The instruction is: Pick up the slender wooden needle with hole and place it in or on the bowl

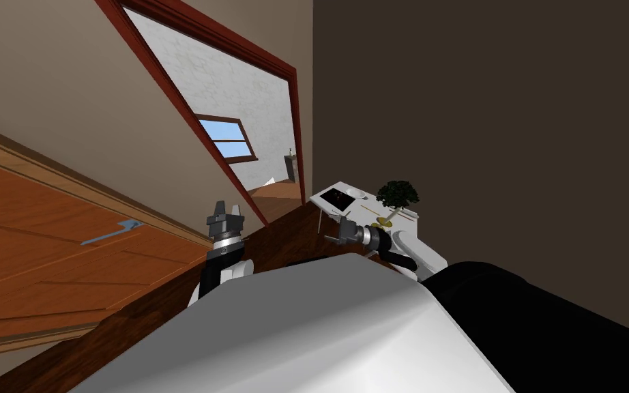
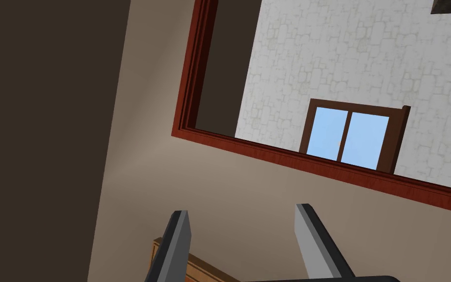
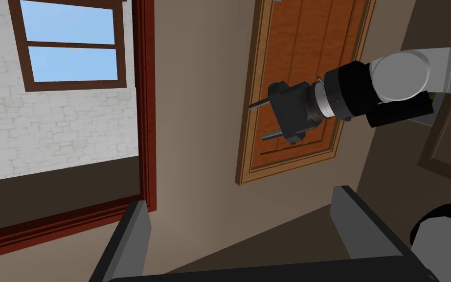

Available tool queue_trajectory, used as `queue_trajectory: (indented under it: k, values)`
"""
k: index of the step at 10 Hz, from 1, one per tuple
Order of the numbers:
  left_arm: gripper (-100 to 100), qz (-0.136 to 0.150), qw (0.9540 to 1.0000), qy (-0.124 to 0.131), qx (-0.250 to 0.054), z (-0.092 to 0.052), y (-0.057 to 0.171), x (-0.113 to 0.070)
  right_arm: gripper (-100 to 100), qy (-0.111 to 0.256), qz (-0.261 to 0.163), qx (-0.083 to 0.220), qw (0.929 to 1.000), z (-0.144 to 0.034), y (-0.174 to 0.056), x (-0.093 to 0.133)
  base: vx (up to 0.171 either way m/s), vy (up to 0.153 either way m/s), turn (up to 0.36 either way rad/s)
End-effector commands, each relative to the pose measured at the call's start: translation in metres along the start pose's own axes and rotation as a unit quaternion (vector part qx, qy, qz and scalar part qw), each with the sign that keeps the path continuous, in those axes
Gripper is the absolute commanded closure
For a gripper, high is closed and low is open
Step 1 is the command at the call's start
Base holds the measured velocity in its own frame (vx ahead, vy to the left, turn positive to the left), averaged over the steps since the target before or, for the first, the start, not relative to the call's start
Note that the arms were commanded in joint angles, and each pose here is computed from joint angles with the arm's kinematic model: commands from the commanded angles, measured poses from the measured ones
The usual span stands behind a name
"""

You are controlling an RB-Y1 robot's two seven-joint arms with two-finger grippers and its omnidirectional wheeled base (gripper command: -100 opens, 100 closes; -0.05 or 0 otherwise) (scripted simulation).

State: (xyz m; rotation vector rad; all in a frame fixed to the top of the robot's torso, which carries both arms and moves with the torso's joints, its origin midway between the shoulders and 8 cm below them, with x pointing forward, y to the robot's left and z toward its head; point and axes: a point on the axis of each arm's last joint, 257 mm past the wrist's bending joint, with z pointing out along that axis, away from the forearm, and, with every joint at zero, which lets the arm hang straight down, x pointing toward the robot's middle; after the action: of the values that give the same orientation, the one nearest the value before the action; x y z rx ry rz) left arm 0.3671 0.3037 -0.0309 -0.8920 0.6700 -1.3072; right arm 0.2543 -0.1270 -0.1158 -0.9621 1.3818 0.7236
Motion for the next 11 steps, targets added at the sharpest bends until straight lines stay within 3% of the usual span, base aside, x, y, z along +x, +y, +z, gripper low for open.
queue_trajectory:
  k: [1, 2, 3, 6, 8, 9, 10, 11]
  values:
    - [0, 0.0, 1.0, 0.0, 0.0, 0.0, 0.0, 0.0, -100, 0.012, -0.008, -0.003, 0.9999, 0.001, 0.001, 0.008, 0.005, -0.01, 0.002]
    - [0, 0.0, 1.0, 0.0, 0.0, 0.0, 0.0, 0.0, -100, 0.047, -0.017, -0.02, 0.9985, -0.004, 0.004, 0.025, 0.01, -0.005, 0.229]
    - [0, 0.0, 1.0, 0.0, 0.0, 0.0, 0.0, 0.0, -100, 0.056, -0.026, -0.02, 0.9979, -0.004, 0.004, 0.03, 0.012, -0.014, 0.105]
    - [0, 0.0, 1.0, 0.0, 0.0, 0.0, 0.0, 0.0, -100, 0.131, -0.045, -0.05, 0.989, -0.02, 0.008, 0.068, 0.014, -0.01, 0.147]
    - [0, 0.0, 1.0, 0.0, 0.0, 0.0, 0.0, 0.0, -100, 0.146, -0.058, -0.052, 0.9862, -0.023, 0.007, 0.076, 0.009, -0.006, 0.037]
    - [0, 0.0, 1.0, 0.0, 0.0, 0.0, 0.0, 0.0, -100, 0.18, -0.063, -0.066, 0.9793, -0.033, 0.008, 0.093, 0.012, 0.002, 0.155]
    - [0, 0.0, 1.0, 0.0, 0.0, 0.0, 0.0, 0.0, -100, 0.19, -0.072, -0.068, 0.9767, -0.035, 0.007, 0.098, 0.015, -0.003, 0.111]
    - [0, 0.0, 1.0, 0.0, 0.0, 0.0, 0.0, 0.0, -100, 0.223, -0.076, -0.08, 0.9685, -0.047, 0.006, 0.115, 0.022, 0.003, 0.146]
